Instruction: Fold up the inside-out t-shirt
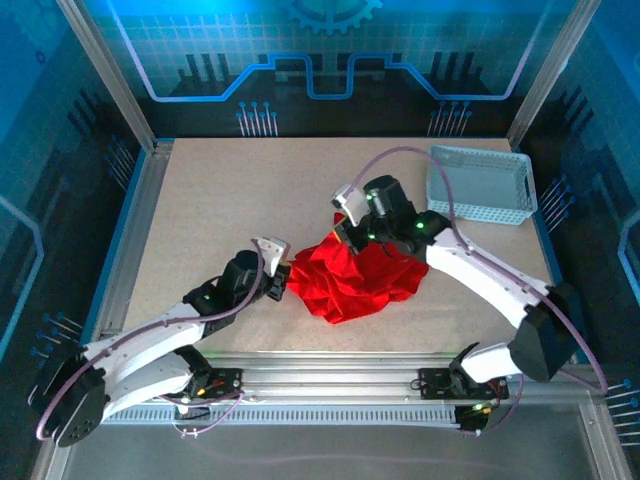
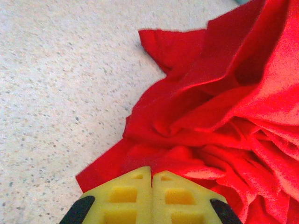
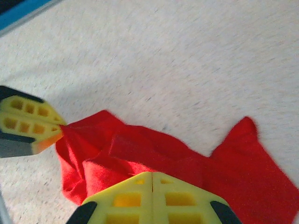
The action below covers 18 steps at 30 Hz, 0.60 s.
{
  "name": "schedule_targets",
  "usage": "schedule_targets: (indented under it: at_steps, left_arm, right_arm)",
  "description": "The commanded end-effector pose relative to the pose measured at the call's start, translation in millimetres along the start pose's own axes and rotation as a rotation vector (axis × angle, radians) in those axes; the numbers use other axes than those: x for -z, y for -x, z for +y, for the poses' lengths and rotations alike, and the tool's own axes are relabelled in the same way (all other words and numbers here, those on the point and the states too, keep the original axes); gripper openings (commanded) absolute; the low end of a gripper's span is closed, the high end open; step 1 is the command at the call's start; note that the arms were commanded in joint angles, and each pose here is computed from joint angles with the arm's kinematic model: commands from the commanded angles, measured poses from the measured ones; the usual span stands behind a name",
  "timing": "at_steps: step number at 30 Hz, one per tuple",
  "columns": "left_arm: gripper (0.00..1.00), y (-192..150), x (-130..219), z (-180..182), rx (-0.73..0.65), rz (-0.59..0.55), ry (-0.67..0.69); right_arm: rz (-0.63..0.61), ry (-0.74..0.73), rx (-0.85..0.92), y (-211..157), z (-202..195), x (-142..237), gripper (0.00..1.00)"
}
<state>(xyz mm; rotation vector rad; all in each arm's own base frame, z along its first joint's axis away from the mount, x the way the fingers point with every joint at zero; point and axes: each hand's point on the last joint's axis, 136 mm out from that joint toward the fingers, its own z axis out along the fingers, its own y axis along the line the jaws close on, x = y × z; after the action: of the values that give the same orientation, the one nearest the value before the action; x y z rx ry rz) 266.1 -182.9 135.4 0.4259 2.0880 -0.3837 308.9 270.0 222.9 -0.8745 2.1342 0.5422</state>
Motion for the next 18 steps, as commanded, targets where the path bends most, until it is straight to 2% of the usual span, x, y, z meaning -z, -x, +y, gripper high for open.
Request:
schedule_targets:
  at_steps: [1,8,13,18]
  left_arm:
    - [0.0,41.7,16.7,23.5,0.09,-0.152,0.095]
    - [0.0,138.1,59.9,83.0,0.244,-0.362,0.259]
    - [0.0,213.4,100.1,132.7,0.252,-0.481,0.446]
    - [0.0,268.0,147.9,159.9,0.267,-0.589,0.509]
  right_arm:
    - [-0.14,-0.122,-0.084,28.3,-29.0,36.9,0.0]
    - [-0.388,-0.37,-0.232,90.0,-95.4,145.7,0.0]
    - [-0.632,-0.557,-0.333,135.6,-140.2,258.5,0.0]
    - [-0.805,-0.662,-0.407,157.6,-158.8,349.9,0.0]
